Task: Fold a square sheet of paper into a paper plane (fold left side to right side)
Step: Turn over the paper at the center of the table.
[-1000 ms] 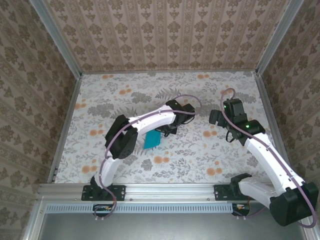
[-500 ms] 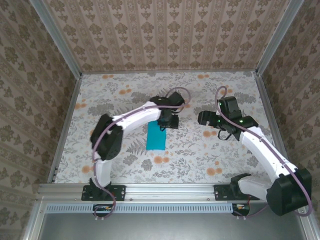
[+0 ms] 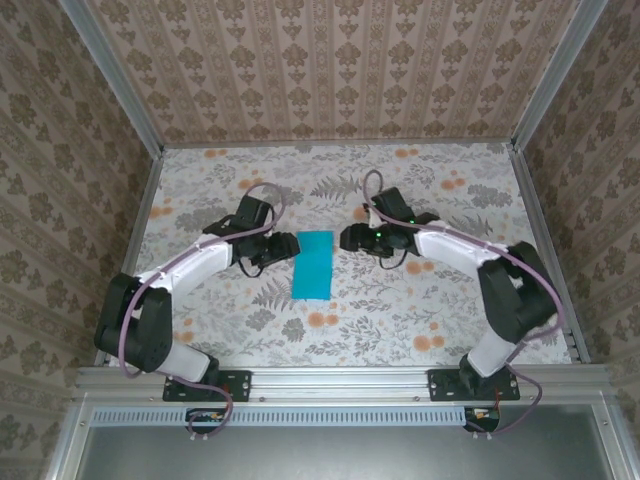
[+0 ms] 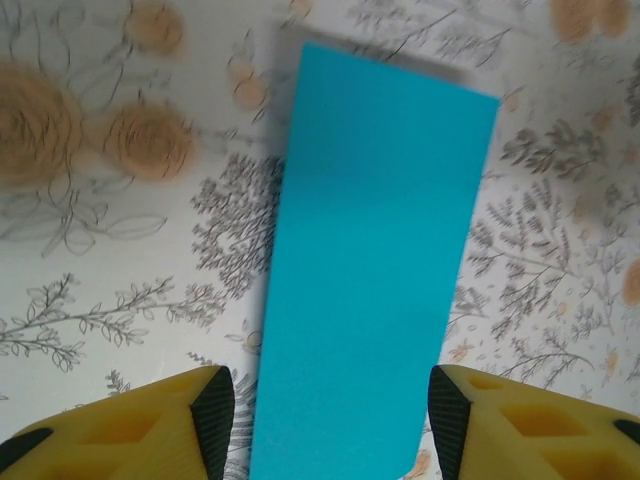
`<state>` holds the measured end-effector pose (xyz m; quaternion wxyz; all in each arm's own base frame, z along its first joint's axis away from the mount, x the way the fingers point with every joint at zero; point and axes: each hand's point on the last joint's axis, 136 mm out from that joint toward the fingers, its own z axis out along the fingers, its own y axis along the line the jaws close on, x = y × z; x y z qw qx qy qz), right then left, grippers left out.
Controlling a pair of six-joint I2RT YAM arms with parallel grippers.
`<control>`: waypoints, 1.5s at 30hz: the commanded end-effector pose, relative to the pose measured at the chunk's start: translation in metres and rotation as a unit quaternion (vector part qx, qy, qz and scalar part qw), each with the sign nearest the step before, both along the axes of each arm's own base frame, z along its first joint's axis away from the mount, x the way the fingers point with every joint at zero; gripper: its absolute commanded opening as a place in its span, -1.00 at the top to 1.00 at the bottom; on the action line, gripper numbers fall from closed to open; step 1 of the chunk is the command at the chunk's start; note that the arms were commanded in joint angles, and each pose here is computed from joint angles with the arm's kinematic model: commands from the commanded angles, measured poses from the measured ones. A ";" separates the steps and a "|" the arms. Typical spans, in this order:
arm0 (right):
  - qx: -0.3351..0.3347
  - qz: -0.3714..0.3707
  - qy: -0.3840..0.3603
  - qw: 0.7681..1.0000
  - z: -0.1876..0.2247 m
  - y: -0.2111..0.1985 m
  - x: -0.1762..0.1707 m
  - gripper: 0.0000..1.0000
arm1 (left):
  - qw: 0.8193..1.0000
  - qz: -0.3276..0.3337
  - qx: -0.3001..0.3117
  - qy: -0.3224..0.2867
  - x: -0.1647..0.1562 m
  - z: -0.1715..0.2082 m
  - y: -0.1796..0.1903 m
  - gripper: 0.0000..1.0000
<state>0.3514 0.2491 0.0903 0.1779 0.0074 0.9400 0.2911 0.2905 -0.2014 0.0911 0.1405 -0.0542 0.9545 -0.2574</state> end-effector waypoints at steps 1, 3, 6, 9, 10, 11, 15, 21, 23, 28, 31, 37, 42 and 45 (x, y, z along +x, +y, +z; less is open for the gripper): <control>0.034 0.013 -0.020 0.999 0.011 0.035 0.024 -0.38 | 0.998 -0.014 -0.056 -0.007 0.004 0.006 -0.004 -0.15; 0.034 0.019 -0.017 0.999 0.005 0.046 0.031 -0.36 | 0.998 -0.010 -0.061 0.005 0.003 -0.004 0.000 -0.16; 0.040 0.024 -0.011 0.999 -0.005 0.060 0.042 -0.32 | 0.997 -0.009 -0.068 0.019 0.003 -0.014 0.001 -0.19; 0.048 0.028 -0.004 0.998 -0.013 0.068 0.050 -0.29 | 0.997 -0.015 -0.076 0.028 0.003 -0.020 -0.002 -0.22; 0.050 0.031 -0.002 0.998 -0.016 0.071 0.052 -0.28 | 0.996 -0.015 -0.077 0.032 0.003 -0.023 -0.003 -0.22; 0.049 0.032 0.002 0.998 -0.019 0.073 0.054 -0.27 | 0.996 -0.018 -0.078 0.035 0.003 -0.025 -0.004 -0.23; 0.031 0.034 0.018 0.999 -0.036 0.072 0.055 -0.24 | 0.995 -0.020 -0.080 0.048 0.004 -0.032 -0.007 -0.24; 0.002 0.041 0.031 0.999 -0.053 0.066 0.053 -0.20 | 0.994 -0.026 -0.088 0.061 0.003 -0.037 -0.012 -0.27; 0.001 0.043 0.031 0.999 -0.053 0.066 0.052 -0.19 | 0.993 -0.027 -0.095 0.064 0.003 -0.037 -0.015 -0.27; 0.002 0.046 0.034 0.998 -0.056 0.066 0.050 -0.18 | 0.991 -0.032 -0.109 0.071 0.003 -0.040 -0.023 -0.23; 0.003 0.048 0.036 0.998 -0.057 0.066 0.049 -0.17 | 0.990 -0.035 -0.116 0.072 0.005 -0.039 -0.028 -0.17; 0.002 0.050 0.029 0.998 -0.053 0.066 0.050 -0.17 | 0.990 -0.039 -0.116 0.072 0.007 -0.038 -0.033 0.26; -0.008 0.057 -0.013 0.998 -0.033 0.060 0.054 -0.21 | 0.990 -0.034 -0.117 0.077 0.006 -0.037 -0.033 0.76; -0.035 0.061 -0.059 0.996 -0.013 0.045 0.052 -0.30 | 0.989 -0.028 -0.121 0.081 0.004 -0.035 -0.035 0.92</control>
